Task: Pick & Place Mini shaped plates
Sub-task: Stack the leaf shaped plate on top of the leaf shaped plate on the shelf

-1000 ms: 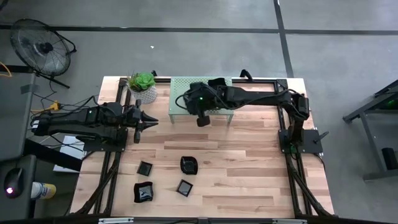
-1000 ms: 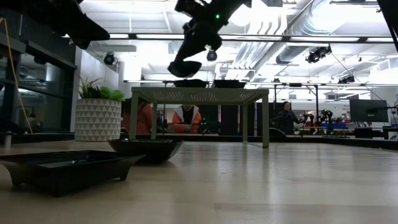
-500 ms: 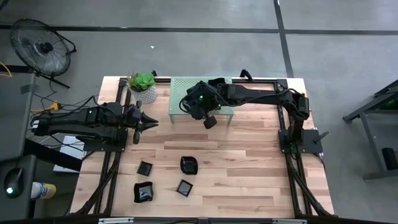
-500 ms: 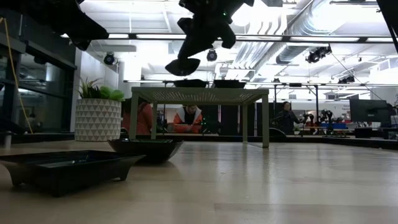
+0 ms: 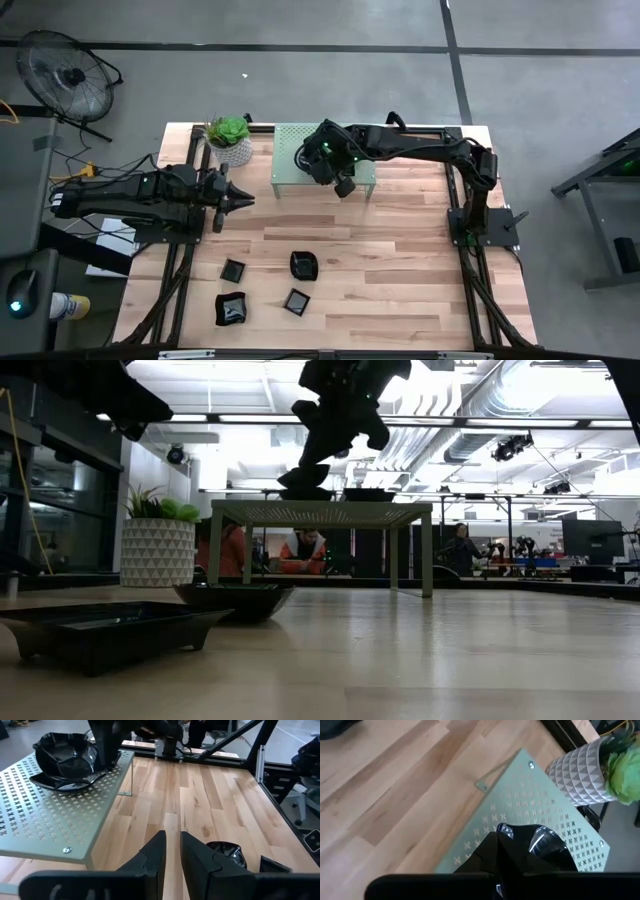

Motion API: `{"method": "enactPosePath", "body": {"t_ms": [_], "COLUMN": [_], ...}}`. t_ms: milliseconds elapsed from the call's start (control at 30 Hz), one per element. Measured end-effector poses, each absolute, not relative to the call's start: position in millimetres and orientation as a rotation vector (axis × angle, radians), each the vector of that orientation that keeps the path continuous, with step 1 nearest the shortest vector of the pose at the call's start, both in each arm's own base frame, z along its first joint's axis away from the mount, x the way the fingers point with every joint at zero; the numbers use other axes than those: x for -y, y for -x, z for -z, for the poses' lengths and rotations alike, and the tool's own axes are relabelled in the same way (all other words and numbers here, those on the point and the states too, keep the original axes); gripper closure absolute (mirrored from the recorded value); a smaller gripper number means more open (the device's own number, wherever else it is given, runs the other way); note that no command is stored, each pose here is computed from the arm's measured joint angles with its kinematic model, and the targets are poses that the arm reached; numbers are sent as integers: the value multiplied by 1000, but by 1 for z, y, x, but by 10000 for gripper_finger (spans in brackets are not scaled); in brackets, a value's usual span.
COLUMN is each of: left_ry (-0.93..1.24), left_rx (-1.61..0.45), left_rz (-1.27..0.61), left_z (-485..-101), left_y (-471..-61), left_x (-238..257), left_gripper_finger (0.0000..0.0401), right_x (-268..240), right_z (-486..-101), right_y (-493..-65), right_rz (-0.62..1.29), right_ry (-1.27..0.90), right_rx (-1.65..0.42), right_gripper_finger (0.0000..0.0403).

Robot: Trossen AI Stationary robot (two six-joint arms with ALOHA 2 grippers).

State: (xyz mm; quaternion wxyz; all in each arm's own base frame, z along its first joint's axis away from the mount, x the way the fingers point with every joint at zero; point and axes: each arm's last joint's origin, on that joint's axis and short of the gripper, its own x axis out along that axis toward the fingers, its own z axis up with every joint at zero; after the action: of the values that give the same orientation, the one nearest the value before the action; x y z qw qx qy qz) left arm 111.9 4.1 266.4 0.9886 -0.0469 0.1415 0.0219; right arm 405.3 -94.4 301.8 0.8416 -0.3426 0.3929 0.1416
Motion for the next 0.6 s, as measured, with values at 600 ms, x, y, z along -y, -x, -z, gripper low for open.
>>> {"method": "enactPosePath", "body": {"t_ms": [600], "left_ry": [115], "left_rx": [-282], "left_rz": [-45], "left_z": [-267], "left_y": [-112], "left_x": [-4], "left_gripper_finger": [348], "right_x": [96], "right_z": [-300], "right_y": [-402], "right_rz": [-348], "right_ry": [703], "right_rx": [-837], "right_gripper_finger": [403]}}
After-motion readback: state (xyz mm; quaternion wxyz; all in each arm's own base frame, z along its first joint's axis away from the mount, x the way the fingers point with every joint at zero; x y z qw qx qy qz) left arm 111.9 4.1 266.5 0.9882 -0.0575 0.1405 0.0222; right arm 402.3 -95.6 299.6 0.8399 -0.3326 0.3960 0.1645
